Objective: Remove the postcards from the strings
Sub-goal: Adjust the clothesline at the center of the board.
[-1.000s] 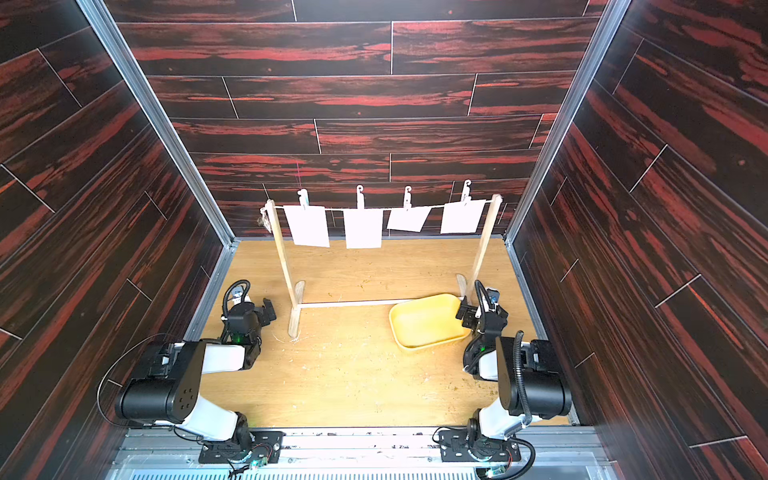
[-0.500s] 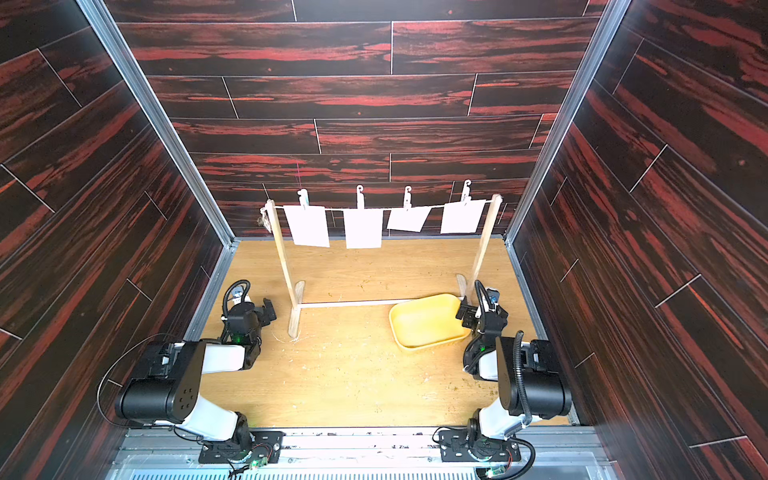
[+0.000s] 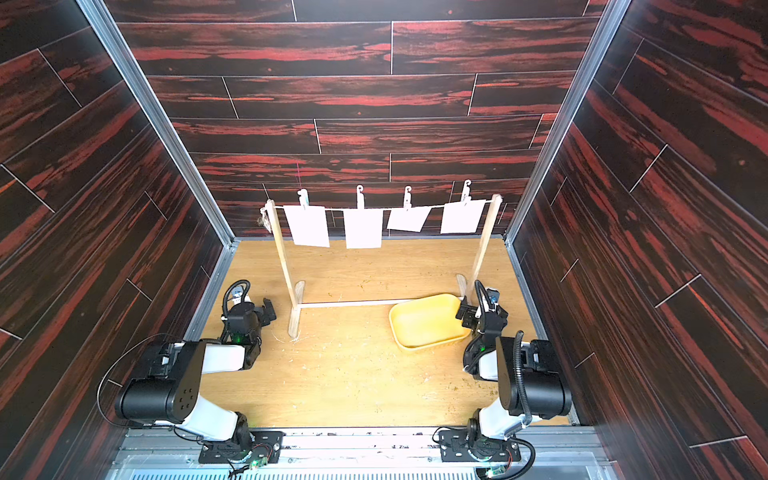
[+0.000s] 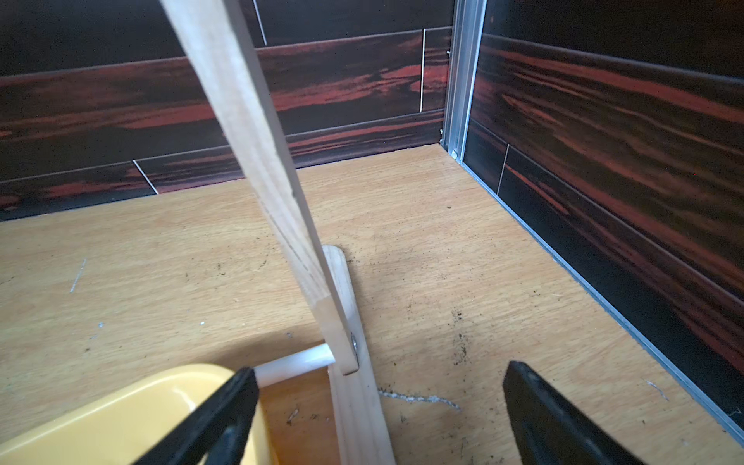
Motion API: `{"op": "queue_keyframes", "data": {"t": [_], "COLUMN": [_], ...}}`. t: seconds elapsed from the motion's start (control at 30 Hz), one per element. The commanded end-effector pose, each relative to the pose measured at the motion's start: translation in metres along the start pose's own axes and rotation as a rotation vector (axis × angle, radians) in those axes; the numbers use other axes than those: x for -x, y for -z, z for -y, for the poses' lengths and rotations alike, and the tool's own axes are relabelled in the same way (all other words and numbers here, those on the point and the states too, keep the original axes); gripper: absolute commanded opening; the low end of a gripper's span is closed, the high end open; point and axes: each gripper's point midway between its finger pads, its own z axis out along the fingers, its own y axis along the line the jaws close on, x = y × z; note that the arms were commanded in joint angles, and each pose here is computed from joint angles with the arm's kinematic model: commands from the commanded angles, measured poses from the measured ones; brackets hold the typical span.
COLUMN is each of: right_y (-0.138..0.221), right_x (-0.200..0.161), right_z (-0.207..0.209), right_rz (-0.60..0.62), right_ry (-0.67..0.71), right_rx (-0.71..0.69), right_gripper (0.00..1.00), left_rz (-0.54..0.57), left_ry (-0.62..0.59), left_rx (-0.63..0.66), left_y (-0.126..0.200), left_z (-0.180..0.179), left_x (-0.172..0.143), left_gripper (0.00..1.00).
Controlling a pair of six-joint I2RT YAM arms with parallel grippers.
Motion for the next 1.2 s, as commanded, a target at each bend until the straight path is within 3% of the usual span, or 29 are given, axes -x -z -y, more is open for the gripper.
{"op": "queue_keyframes", "data": {"t": [0.0, 0.17, 0.33, 0.57, 0.63, 0.7, 0.83, 0.93, 1.17], "right_y": [0.005, 0.007, 0.016, 0.030, 0.036, 0.042, 0.047, 0.057, 0.090], "right_x": [0.024, 0.036, 0.054, 0.104, 0.119, 0.124, 0.152, 0.173, 0.233], "right_z": [-0.007, -0.007, -0.010, -0.013, -0.009, 0.006, -0.011, -0.017, -0.038], "right_rz": [0.061, 0.012, -0.036, -0.132, -0.138, -0.179, -0.239, -0.203, -0.112], "right_ry": [0.008, -0.008, -0.084, -0.232, -0.305, -0.435, -0.540, -0.532, -0.460], "right_rx": [0.031, 0.023, 0.031, 0.019, -0.001, -0.089, 0.079, 0.136, 0.284], "right_gripper": [0.99, 0.99, 0.99, 0.99, 0.99, 0.99, 0.99, 0.99, 0.99], "left_rz": [0.043, -0.033, -0.082, -0.153, -0.162, -0.160, -0.138, -0.163, -0.147], "left_ry": [0.028, 0.037, 0.133, 0.340, 0.462, 0.507, 0.548, 0.524, 0.320], "left_rx": [0.023, 0.086, 0.126, 0.032, 0.056, -0.049, -0.340, -0.478, -0.680], "left_y": [0.005, 0.014, 0.028, 0.058, 0.069, 0.078, 0.101, 0.125, 0.190], "left_z": [-0.004, -0.014, -0.021, -0.009, -0.014, 0.001, 0.044, 0.070, 0.135], "left_x": [0.029, 0.044, 0.063, 0.093, 0.102, 0.114, 0.143, 0.157, 0.173], "left_gripper": [1.00, 1.00, 1.00, 1.00, 1.00, 1.00, 0.97, 0.96, 0.96]}}
